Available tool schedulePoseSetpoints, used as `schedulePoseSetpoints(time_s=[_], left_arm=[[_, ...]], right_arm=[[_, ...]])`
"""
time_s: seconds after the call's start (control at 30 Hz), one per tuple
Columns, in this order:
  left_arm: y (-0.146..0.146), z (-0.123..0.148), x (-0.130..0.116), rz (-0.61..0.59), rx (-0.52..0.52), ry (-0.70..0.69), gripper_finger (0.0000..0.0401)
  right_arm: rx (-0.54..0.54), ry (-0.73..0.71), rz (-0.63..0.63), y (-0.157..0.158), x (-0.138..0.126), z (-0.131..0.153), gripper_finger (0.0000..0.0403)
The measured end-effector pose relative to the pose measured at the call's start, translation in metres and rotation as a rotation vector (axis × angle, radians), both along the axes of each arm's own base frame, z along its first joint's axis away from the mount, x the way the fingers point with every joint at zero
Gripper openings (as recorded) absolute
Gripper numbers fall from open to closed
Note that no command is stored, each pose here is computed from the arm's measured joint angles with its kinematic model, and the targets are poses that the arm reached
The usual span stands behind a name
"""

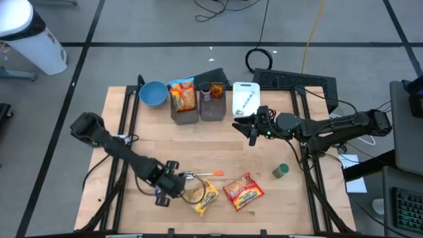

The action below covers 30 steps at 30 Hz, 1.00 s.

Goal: Pick & Place Food Item
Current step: Put the right blue green spoon into the white bin

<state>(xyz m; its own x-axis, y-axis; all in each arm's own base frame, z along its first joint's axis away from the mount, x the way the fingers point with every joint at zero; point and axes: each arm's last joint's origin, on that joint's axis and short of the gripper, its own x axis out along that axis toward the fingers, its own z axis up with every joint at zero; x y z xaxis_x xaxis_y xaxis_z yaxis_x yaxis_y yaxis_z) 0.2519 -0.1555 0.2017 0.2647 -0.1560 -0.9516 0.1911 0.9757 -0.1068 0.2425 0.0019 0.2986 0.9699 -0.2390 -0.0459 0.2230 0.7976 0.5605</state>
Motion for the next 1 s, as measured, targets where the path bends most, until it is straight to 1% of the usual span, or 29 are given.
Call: schedulePoseSetpoints(time_s=[0.37, 0.5, 0.57, 0.6, 0.67, 0.77, 0.87, 0.93, 1.0], left_arm=[[0.038, 0.110, 0.044, 0.191, -0.124, -0.400, 0.0004], [0.053, 0.144, 0.055, 0.218, -0.154, -0.531, 0.0003], [0.061, 0.151, 0.059, 0.213, -0.141, -0.570, 0.0003], [0.066, 0.150, 0.060, 0.203, -0.131, -0.560, 0.0003], [0.078, 0.146, 0.060, 0.182, -0.118, -0.511, 0.0003], [0.098, 0.141, 0.056, 0.183, -0.098, -0.421, 0.0003], [0.119, 0.141, 0.055, 0.204, -0.086, -0.393, 0.0003], [0.132, 0.145, 0.054, 0.236, -0.098, -0.416, 0.0004], [0.145, 0.158, 0.052, 0.261, -0.143, -0.509, 0.0003]], right_arm=[[-0.006, 0.001, 0.000, 0.000, 0.000, 0.000, 0.0166], [-0.004, -0.001, 0.024, 0.001, 0.000, 0.000, 0.0166], [-0.002, -0.008, 0.054, 0.002, 0.000, 0.001, 0.0166], [-0.001, -0.014, 0.068, 0.002, 0.001, 0.001, 0.0166], [0.000, -0.027, 0.098, 0.003, 0.001, 0.003, 0.0166], [0.002, -0.045, 0.132, 0.004, 0.001, 0.004, 0.0166], [0.018, -0.053, 0.135, 0.004, 0.001, 0.005, 0.0166], [0.018, -0.056, 0.153, 0.004, 0.001, 0.005, 0.0166], [0.012, -0.058, 0.156, 0.005, 0.001, 0.005, 0.0166]])
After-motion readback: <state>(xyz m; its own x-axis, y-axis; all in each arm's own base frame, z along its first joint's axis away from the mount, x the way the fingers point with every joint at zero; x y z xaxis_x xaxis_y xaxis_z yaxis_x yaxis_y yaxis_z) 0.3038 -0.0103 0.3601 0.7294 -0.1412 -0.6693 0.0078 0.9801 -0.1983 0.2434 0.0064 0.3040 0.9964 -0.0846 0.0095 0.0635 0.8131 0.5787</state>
